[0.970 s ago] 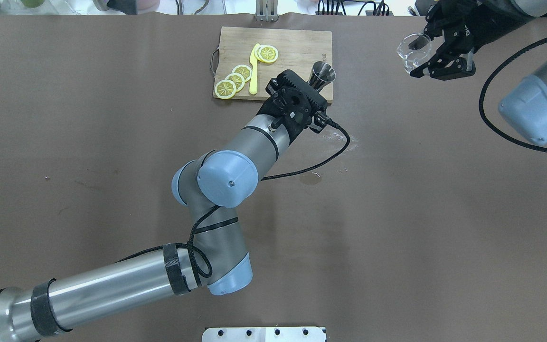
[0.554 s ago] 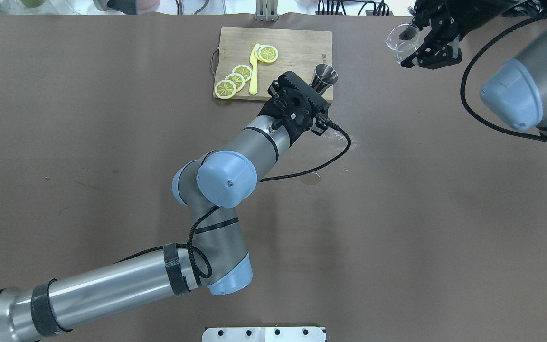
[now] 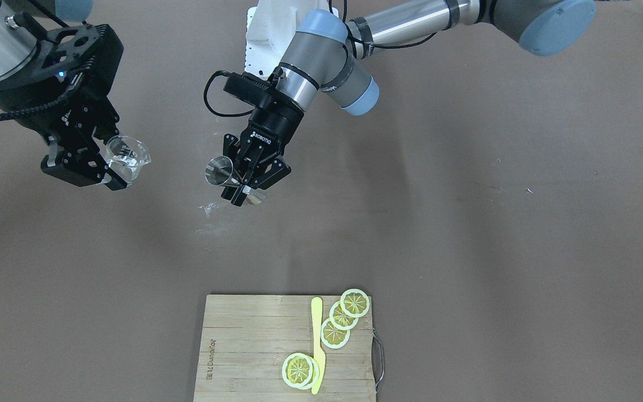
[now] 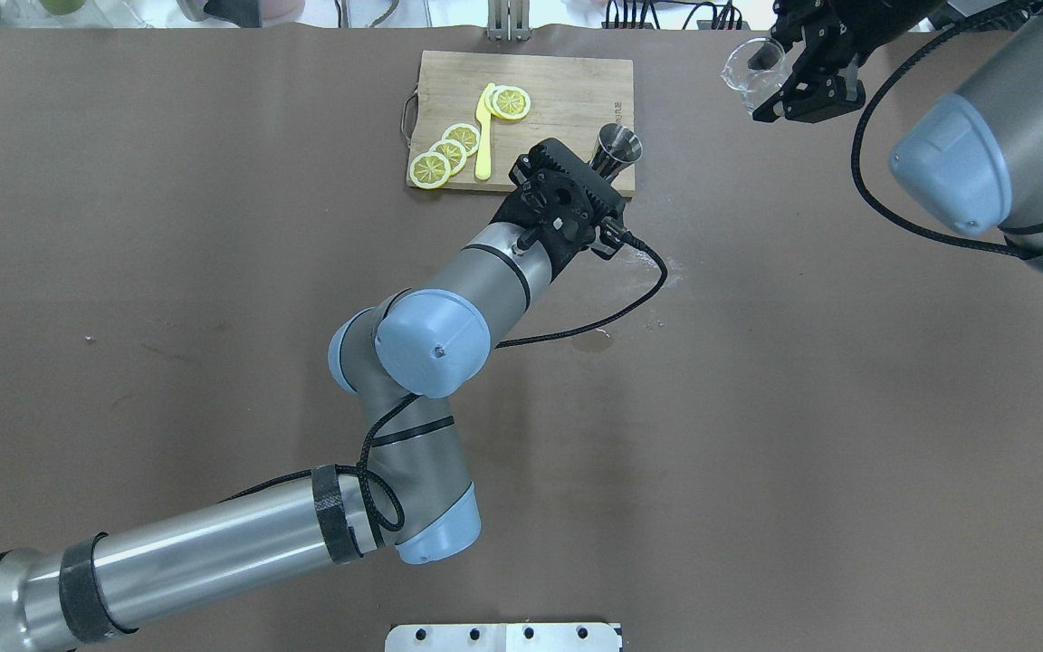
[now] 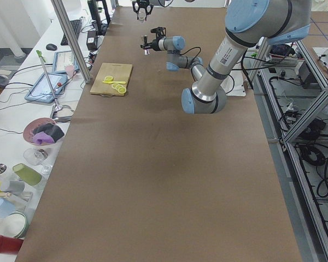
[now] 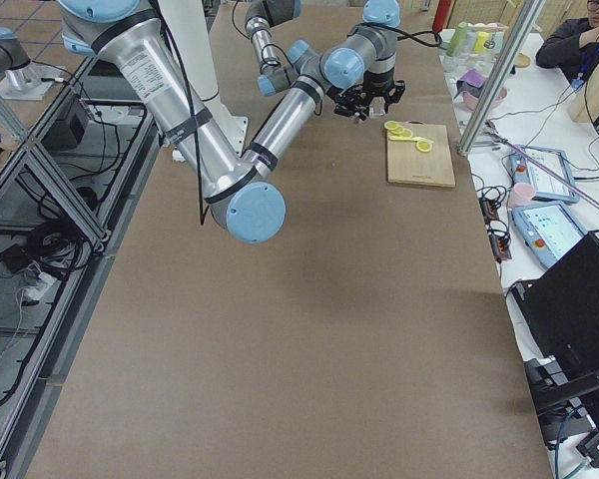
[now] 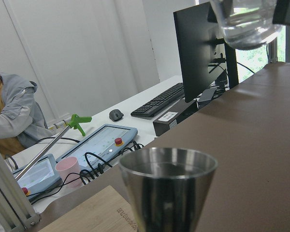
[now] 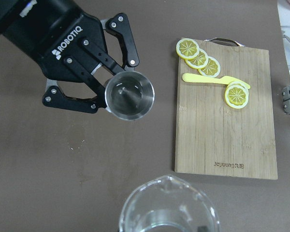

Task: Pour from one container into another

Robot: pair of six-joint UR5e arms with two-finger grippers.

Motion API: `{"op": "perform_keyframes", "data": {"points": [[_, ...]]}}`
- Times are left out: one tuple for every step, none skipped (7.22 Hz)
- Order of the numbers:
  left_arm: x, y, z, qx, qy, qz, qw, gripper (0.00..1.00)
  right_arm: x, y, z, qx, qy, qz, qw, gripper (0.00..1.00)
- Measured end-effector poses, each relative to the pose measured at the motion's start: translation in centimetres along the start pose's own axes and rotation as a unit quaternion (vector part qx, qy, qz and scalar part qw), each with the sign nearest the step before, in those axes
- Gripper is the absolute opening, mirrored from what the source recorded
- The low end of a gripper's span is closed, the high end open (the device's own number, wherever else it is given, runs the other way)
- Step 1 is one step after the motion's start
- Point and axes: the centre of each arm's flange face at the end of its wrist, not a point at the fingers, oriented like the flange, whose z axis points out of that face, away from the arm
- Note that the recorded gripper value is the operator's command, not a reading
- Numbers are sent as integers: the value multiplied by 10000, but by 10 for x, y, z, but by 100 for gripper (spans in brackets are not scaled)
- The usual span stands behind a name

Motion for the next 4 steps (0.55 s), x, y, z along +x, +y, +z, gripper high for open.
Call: {"op": "perform_keyframes", "data": {"points": [[2, -4, 0, 27, 21, -20, 10000, 0, -1, -11, 2, -53, -5, -66, 10000, 0], [3, -7, -1, 54, 30, -35, 10000, 0, -3, -21, 4, -141, -30, -128, 9998, 0], [3, -6, -1, 56, 25, -33, 10000, 0, -3, -27, 6, -275, -81, -223, 9993, 0], [4, -4, -1, 39, 19, -24, 10000, 0, -2, -32, 7, -419, -112, -316, 9986, 0]]}}
